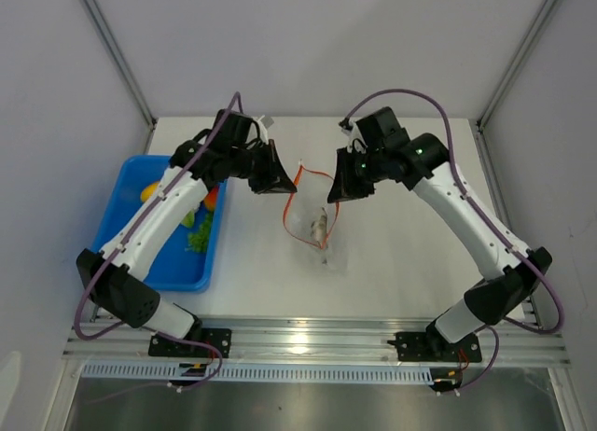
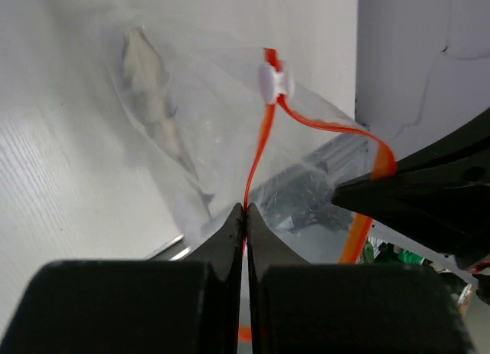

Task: Place the food in the zip-top bag and seal the zipper
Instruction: Adjust the zipper food storage bag at the center of the board, then pick up the fake vegetable from the bin.

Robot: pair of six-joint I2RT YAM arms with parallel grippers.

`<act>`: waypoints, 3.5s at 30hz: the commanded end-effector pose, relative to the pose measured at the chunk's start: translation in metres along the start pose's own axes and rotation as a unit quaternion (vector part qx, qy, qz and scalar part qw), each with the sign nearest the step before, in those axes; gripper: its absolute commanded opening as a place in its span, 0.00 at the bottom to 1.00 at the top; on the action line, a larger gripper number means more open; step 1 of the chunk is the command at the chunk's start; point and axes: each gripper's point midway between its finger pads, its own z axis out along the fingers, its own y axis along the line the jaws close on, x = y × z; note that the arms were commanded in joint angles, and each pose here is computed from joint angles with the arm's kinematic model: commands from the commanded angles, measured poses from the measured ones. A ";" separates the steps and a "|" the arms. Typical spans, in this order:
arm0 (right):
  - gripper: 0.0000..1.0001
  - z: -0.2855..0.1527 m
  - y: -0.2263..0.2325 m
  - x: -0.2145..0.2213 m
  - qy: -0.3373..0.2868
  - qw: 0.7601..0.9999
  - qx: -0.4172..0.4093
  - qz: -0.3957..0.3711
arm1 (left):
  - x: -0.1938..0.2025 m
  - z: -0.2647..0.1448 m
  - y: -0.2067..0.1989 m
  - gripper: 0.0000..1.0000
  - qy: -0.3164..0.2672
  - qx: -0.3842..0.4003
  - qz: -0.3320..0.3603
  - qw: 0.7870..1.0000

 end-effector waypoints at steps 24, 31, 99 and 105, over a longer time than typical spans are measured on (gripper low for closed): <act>0.00 -0.011 -0.025 0.000 -0.059 0.996 -0.012 0.065 | -0.015 -0.008 0.014 0.60 -0.044 -0.041 0.068 0.996; 0.00 -0.008 -0.034 -0.034 -0.095 0.994 0.025 0.055 | -0.059 -0.051 0.033 0.85 -0.156 -0.098 0.066 0.981; 0.00 0.039 -0.088 -0.052 -0.019 0.996 0.027 0.083 | -0.100 -0.054 0.411 0.82 -0.336 -0.234 -0.497 0.765; 0.00 0.036 -0.088 -0.052 -0.025 0.996 0.029 0.083 | -0.094 -0.054 0.411 0.31 -0.330 -0.242 -0.491 0.770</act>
